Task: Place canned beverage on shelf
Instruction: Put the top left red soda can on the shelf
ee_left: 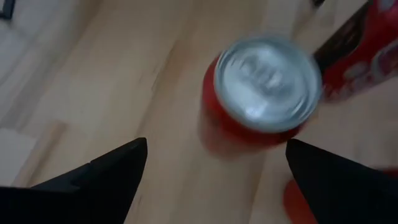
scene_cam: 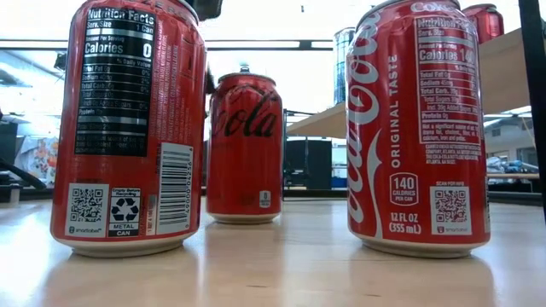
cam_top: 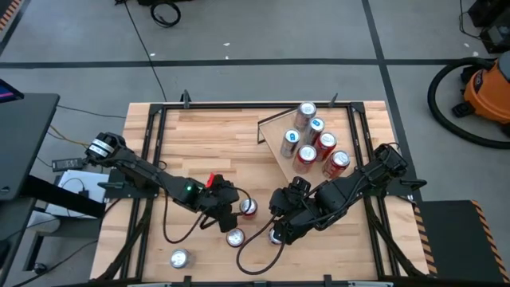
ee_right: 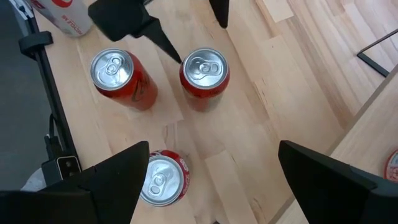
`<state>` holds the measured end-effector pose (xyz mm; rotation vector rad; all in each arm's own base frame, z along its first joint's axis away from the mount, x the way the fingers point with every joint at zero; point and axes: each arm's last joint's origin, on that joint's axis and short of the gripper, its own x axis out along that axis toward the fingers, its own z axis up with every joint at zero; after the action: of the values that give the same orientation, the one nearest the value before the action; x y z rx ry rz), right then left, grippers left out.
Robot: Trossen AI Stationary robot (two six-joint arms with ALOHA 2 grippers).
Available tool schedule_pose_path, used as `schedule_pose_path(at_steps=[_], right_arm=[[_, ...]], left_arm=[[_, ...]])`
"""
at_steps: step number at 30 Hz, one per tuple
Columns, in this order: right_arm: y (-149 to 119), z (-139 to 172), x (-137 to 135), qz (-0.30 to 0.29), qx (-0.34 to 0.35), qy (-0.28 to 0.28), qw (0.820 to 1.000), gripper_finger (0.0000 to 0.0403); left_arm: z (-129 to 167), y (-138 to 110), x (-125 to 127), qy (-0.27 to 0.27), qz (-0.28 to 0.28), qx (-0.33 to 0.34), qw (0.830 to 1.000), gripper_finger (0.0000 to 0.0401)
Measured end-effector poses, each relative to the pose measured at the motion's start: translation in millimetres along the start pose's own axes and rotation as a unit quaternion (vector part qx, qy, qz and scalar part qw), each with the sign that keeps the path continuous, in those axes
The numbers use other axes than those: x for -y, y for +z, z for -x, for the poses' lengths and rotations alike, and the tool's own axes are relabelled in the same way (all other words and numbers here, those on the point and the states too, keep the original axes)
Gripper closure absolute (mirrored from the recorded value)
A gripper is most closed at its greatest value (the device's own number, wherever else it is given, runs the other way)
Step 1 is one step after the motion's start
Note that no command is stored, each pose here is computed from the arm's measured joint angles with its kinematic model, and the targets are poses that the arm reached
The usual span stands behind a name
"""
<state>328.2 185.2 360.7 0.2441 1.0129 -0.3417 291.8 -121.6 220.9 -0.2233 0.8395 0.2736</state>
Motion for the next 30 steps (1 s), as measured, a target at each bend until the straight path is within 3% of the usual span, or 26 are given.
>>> schedule_pose_path(at_steps=[8, 14, 19, 30], right_arm=[[0.0, 0.0, 0.0, 0.000, 0.000, 0.000, 1.000, 0.0035], [0.0, 0.0, 0.0, -0.003, 0.000, 0.000, 1.000, 0.0035], [0.6, 0.0, -0.5, -0.005, 0.004, 0.001, 1.000, 0.0035], [2.0, 0.3, -1.4, -0.009, 0.015, 0.003, 1.000, 0.0035]], left_arm=[[2.0, 9.4, 9.4, -0.031, 0.018, 0.058, 0.998, 0.0005], [1.9, 6.2, 11.2, -0.072, -0.010, 0.020, 0.997, 0.0005], [1.9, 5.8, 11.2, -0.075, -0.027, 0.017, 0.997, 0.0005], [-10.2, 4.8, 15.2, -0.120, 0.004, -0.016, 0.993, 0.0005]])
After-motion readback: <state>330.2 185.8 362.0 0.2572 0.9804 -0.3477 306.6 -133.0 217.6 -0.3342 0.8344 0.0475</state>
